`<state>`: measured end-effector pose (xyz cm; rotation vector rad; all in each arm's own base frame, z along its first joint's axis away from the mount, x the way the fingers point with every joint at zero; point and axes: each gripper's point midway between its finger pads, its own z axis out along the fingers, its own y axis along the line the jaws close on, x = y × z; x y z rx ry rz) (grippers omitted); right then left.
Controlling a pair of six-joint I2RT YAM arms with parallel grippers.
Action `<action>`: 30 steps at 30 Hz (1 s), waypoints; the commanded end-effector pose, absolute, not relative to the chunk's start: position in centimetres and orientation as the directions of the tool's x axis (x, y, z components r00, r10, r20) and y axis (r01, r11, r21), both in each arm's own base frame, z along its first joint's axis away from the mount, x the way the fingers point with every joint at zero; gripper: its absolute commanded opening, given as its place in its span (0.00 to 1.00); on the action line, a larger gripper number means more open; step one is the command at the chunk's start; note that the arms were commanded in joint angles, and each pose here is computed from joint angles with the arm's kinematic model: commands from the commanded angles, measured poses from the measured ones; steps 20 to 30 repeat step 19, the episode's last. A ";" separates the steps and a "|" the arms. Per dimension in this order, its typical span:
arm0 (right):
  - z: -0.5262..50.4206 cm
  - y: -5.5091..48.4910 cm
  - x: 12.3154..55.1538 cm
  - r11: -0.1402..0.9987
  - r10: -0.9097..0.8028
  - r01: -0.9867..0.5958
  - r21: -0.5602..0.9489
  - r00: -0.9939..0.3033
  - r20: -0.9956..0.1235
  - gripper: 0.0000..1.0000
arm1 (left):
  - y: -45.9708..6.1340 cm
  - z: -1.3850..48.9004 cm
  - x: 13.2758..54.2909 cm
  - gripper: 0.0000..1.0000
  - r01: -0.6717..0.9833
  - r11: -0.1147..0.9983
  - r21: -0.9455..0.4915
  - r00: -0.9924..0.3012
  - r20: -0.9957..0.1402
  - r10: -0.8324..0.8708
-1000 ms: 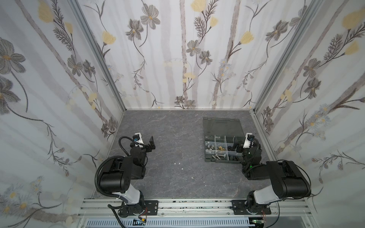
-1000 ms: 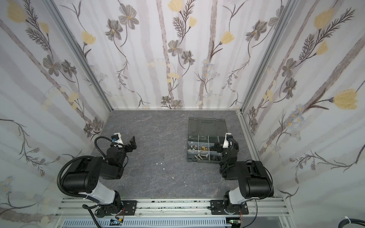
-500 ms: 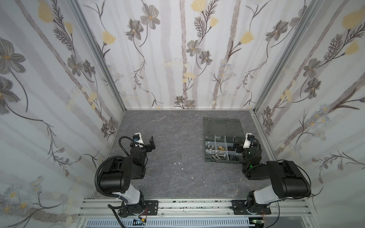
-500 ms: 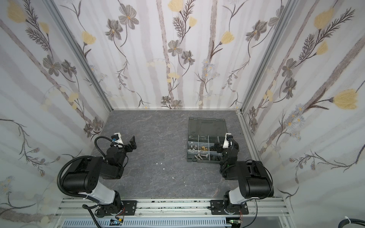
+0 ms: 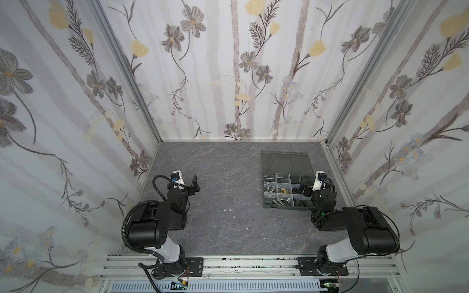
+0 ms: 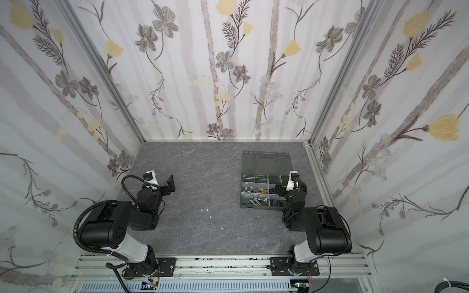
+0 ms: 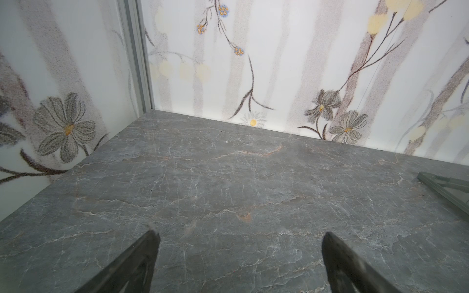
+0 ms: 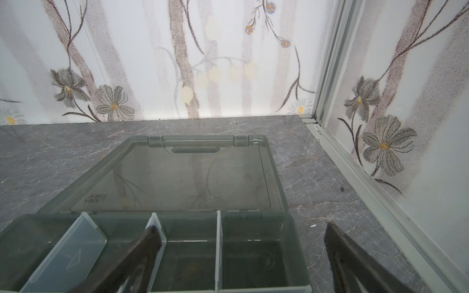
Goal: Sort the screws and nuts into containers
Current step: Reset both arms
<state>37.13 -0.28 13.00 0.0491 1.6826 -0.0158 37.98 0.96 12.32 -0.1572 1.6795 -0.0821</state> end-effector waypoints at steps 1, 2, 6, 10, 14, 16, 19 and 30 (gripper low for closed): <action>13.4 -0.3 37.3 0.999 0.026 0.044 0.021 -0.096 -0.995 1.00 | 1.0 12.9 38.2 1.00 -0.050 0.989 -0.142 -0.088 -0.985 -0.146; 13.4 -0.3 37.3 0.999 0.024 0.043 0.020 -0.097 -0.995 1.00 | 1.0 12.9 38.2 1.00 -0.050 0.989 -0.143 -0.087 -0.985 -0.147; 13.4 -0.3 37.3 0.999 0.025 0.044 0.021 -0.096 -0.995 1.00 | 1.0 12.9 38.2 1.00 -0.050 0.989 -0.142 -0.088 -0.985 -0.146; 13.4 -0.3 37.3 0.999 0.025 0.043 0.021 -0.096 -0.995 1.00 | 1.0 12.9 38.2 1.00 -0.051 0.989 -0.142 -0.089 -0.985 -0.146; 13.4 -0.3 37.4 0.999 0.025 0.043 0.021 -0.100 -0.995 1.00 | 1.0 12.8 38.2 1.00 -0.051 0.989 -0.142 -0.089 -0.985 -0.146; 13.3 -0.3 37.4 0.999 0.025 0.043 0.021 -0.100 -0.995 1.00 | 1.0 12.9 38.2 1.00 -0.051 0.989 -0.142 -0.089 -0.985 -0.146; 13.5 -0.3 37.3 0.999 0.024 0.042 0.020 -0.094 -0.995 1.00 | 0.9 12.9 38.2 1.00 -0.049 0.989 -0.143 -0.088 -0.985 -0.147; 13.5 -0.3 37.3 0.999 0.024 0.042 0.020 -0.094 -0.995 1.00 | 0.9 12.9 38.2 1.00 -0.049 0.989 -0.143 -0.088 -0.985 -0.147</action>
